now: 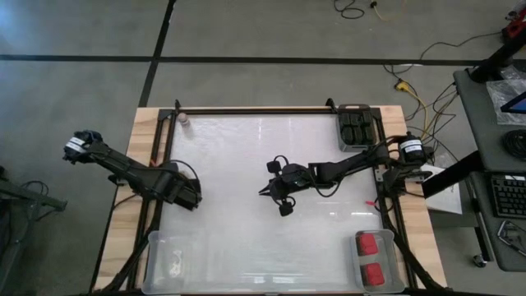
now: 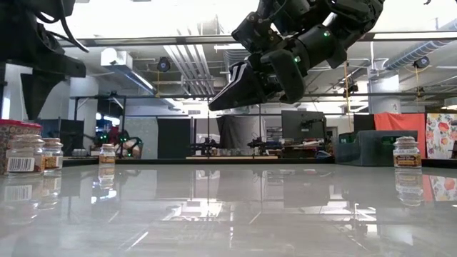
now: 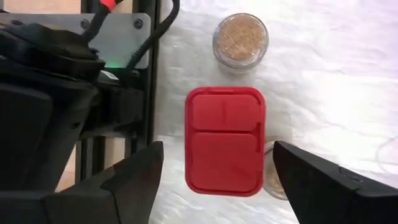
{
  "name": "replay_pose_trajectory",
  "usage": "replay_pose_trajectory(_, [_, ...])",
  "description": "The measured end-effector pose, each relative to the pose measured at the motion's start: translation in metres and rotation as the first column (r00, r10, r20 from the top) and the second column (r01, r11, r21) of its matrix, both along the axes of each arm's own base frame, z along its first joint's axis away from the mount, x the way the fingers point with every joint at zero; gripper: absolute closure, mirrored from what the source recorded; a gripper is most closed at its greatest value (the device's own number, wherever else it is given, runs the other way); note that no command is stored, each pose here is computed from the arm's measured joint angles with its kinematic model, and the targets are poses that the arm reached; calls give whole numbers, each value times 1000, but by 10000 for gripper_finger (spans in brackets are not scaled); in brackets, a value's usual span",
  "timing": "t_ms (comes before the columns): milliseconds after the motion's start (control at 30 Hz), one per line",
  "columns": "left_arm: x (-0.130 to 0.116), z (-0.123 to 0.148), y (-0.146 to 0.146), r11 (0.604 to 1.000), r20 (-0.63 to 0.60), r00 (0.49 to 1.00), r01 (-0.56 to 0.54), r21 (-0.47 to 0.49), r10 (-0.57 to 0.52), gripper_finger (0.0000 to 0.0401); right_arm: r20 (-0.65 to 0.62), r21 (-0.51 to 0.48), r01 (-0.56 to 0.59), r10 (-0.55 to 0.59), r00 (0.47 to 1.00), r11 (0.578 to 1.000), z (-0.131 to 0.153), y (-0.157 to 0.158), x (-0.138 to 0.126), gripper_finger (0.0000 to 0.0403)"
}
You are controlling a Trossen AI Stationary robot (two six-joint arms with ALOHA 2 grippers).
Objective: Sort spices by type
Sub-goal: Put the red seasoning can into the gray bin
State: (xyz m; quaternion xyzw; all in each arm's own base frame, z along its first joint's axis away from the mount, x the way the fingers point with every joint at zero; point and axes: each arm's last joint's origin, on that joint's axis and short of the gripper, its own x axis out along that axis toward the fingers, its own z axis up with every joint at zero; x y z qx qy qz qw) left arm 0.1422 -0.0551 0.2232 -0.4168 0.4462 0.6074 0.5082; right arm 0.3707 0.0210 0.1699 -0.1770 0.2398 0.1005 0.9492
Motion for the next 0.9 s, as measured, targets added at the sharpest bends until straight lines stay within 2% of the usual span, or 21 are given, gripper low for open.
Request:
replay_pose_trajectory(200, [3, -3, -1, 1000, 32, 999, 8, -26, -7, 104, -1, 0, 0, 0, 1000, 1000, 0, 0, 0, 390])
replay_pose_trajectory(467, [-4, -22, 1, 999, 1, 1000, -25, -27, 25, 103, -5, 3, 2, -2, 1000, 1000, -1, 0, 0, 390])
replay_pose_trajectory(800, [-1, -23, 2, 999, 9, 999, -41, -4, 41, 110, -6, -4, -2, 2, 1000, 1000, -1, 0, -1, 390])
replay_pose_trajectory(900, [3, -23, 1, 999, 44, 998, -37, -17, 38, 114, -5, -6, -3, 3, 1000, 1000, -1, 0, -1, 390])
